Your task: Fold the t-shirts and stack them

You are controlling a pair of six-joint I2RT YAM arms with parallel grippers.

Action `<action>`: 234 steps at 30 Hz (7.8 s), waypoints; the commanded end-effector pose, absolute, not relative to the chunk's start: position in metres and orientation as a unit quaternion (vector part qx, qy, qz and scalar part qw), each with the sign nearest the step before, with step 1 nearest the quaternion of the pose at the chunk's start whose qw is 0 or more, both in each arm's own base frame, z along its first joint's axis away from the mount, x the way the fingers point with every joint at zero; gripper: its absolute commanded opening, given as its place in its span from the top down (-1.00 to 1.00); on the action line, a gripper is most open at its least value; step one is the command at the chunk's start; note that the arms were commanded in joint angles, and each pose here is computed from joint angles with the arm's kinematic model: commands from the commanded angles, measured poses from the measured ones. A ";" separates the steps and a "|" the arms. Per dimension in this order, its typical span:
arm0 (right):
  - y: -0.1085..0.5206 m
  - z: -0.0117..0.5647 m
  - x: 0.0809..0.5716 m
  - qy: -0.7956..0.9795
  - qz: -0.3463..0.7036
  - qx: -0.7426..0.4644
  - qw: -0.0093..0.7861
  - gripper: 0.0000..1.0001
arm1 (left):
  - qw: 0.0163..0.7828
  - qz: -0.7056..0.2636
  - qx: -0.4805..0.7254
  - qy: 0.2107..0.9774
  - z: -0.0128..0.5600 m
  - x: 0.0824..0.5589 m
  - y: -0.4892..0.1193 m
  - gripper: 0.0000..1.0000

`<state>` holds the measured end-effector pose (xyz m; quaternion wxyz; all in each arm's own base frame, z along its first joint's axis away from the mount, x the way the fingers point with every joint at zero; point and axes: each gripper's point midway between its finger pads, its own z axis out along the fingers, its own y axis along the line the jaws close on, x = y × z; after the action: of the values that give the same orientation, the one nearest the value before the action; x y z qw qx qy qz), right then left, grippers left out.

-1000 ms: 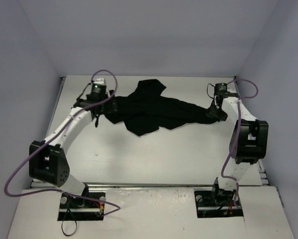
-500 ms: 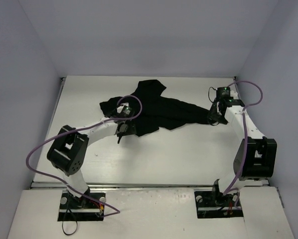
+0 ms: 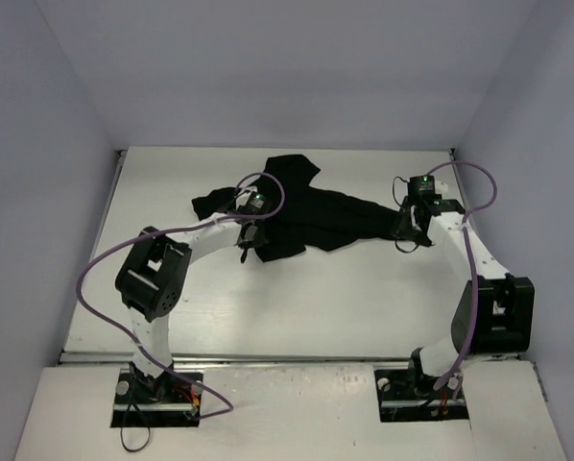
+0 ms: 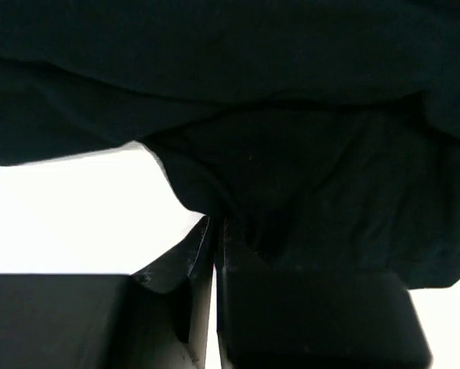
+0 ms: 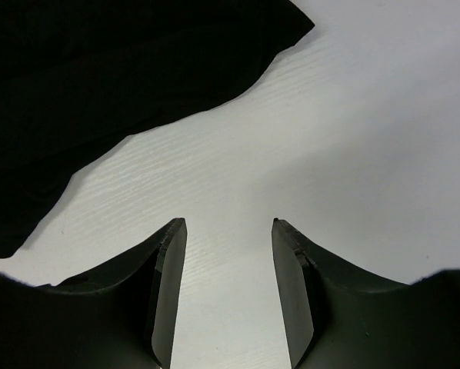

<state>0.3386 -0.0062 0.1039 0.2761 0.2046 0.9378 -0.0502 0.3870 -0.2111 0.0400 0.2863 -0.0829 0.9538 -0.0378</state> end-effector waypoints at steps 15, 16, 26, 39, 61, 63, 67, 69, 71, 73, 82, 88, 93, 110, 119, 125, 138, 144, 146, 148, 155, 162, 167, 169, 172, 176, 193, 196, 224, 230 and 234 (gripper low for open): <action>0.003 0.140 0.344 0.926 -0.034 0.187 0.326 0.04 | 0.302 0.043 0.024 0.952 0.167 0.370 -0.183 0.21; 0.004 0.139 0.344 0.927 -0.033 0.185 0.325 0.04 | 0.295 0.044 0.023 0.954 0.162 0.368 -0.183 0.08; 0.009 0.129 0.333 0.933 -0.029 0.177 0.313 0.04 | 0.279 0.003 -0.012 0.960 0.142 0.309 -0.154 -0.19; 0.011 0.129 0.335 0.931 -0.021 0.185 0.313 0.04 | 0.259 -0.106 -0.117 0.953 0.076 0.345 -0.168 -0.07; 0.008 0.136 0.330 0.928 -0.024 0.183 0.325 0.03 | 0.283 -0.103 -0.097 0.948 0.047 0.385 -0.146 -0.15; 0.007 0.136 0.329 0.928 -0.024 0.184 0.324 0.03 | 0.288 -0.102 -0.096 0.947 0.050 0.388 -0.141 -0.11; 0.008 0.135 0.329 0.928 -0.023 0.183 0.323 0.03 | 0.292 -0.103 -0.093 0.946 0.054 0.389 -0.136 0.03; 0.009 0.136 0.329 0.928 -0.022 0.182 0.324 0.03 | 0.292 -0.104 -0.091 0.946 0.056 0.388 -0.136 0.14; 0.009 0.136 0.329 0.928 -0.021 0.183 0.324 0.03 | 0.293 -0.110 -0.091 0.945 0.060 0.387 -0.137 0.35; 0.009 0.136 0.329 0.928 -0.021 0.183 0.325 0.03 | 0.294 -0.115 -0.092 0.944 0.065 0.384 -0.138 0.54; 0.009 0.139 0.325 0.926 -0.018 0.183 0.330 0.03 | 0.273 -0.108 -0.125 0.948 0.089 0.352 -0.128 0.86; 0.009 0.142 0.324 0.924 -0.017 0.184 0.334 0.03 | 0.267 -0.112 -0.155 0.944 0.100 0.318 -0.119 0.95; 0.000 0.140 0.323 0.922 -0.028 0.197 0.333 0.03 | 0.256 -0.123 -0.182 0.942 0.092 0.281 -0.113 1.00; -0.021 0.058 0.317 0.940 -0.064 0.253 0.219 -0.14 | 0.283 -0.081 -0.163 0.942 0.122 0.245 -0.078 1.00; -0.022 0.020 0.292 0.942 -0.078 0.273 0.178 -0.14 | 0.291 -0.084 -0.149 0.941 0.139 0.252 -0.078 1.00; -0.017 0.005 0.283 0.945 -0.070 0.272 0.166 -0.15 | 0.292 -0.084 -0.146 0.942 0.139 0.253 -0.078 1.00; -0.010 0.001 0.296 0.949 -0.042 0.250 0.189 -0.16 | 0.297 -0.084 -0.141 0.941 0.143 0.250 -0.076 1.00; -0.015 0.044 0.308 0.929 -0.036 0.259 0.262 -0.14 | 0.300 -0.084 -0.139 0.940 0.145 0.248 -0.076 1.00; -0.016 0.052 0.311 0.926 -0.036 0.257 0.275 -0.15 | 0.298 -0.084 -0.140 0.941 0.144 0.248 -0.076 1.00; -0.013 0.054 0.316 0.929 -0.026 0.248 0.274 -0.15 | 0.296 -0.083 -0.140 0.941 0.143 0.247 -0.076 1.00; -0.004 0.026 0.311 0.944 -0.015 0.241 0.227 -0.16 | 0.297 -0.084 -0.140 0.941 0.144 0.248 -0.076 1.00; -0.006 0.000 0.299 0.950 -0.028 0.239 0.196 -0.18 | 0.299 -0.084 -0.140 0.940 0.145 0.249 -0.076 1.00; -0.005 -0.022 0.284 0.956 -0.033 0.242 0.164 -0.16 | 0.297 -0.090 -0.136 0.941 0.147 0.248 -0.078 1.00; -0.005 -0.026 0.280 0.956 -0.035 0.245 0.158 -0.12 | 0.297 -0.094 -0.136 0.941 0.148 0.248 -0.079 1.00; -0.005 -0.026 0.280 0.955 -0.034 0.248 0.157 0.14 | 0.299 -0.094 -0.134 0.940 0.151 0.248 -0.079 1.00; -0.007 -0.026 0.280 0.955 -0.039 0.248 0.159 0.67 | 0.305 -0.096 -0.136 0.938 0.158 0.249 -0.078 1.00; 0.007 0.299 0.376 0.845 0.029 0.182 0.503 1.00 | 0.582 -0.180 -0.084 0.789 0.426 0.284 -0.076 1.00; 0.015 0.388 0.375 0.797 0.067 0.158 0.579 1.00 | 0.644 -0.188 -0.084 0.737 0.492 0.273 -0.069 1.00; 0.051 0.564 0.334 0.674 0.171 0.057 0.716 1.00 | 0.756 -0.242 -0.037 0.607 0.628 0.233 -0.073 1.00; 0.053 0.547 0.419 0.698 0.151 0.051 0.698 1.00 | 0.729 -0.233 -0.027 0.643 0.613 0.320 -0.094 1.00; 0.048 0.558 0.455 0.684 0.130 0.050 0.716 1.00 | 0.723 -0.248 -0.017 0.645 0.614 0.366 -0.107 1.00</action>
<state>0.4289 0.0534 0.5205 0.6631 0.0642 0.7307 0.1493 0.3334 -0.1007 0.5965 0.7039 -0.0316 0.6686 -0.2378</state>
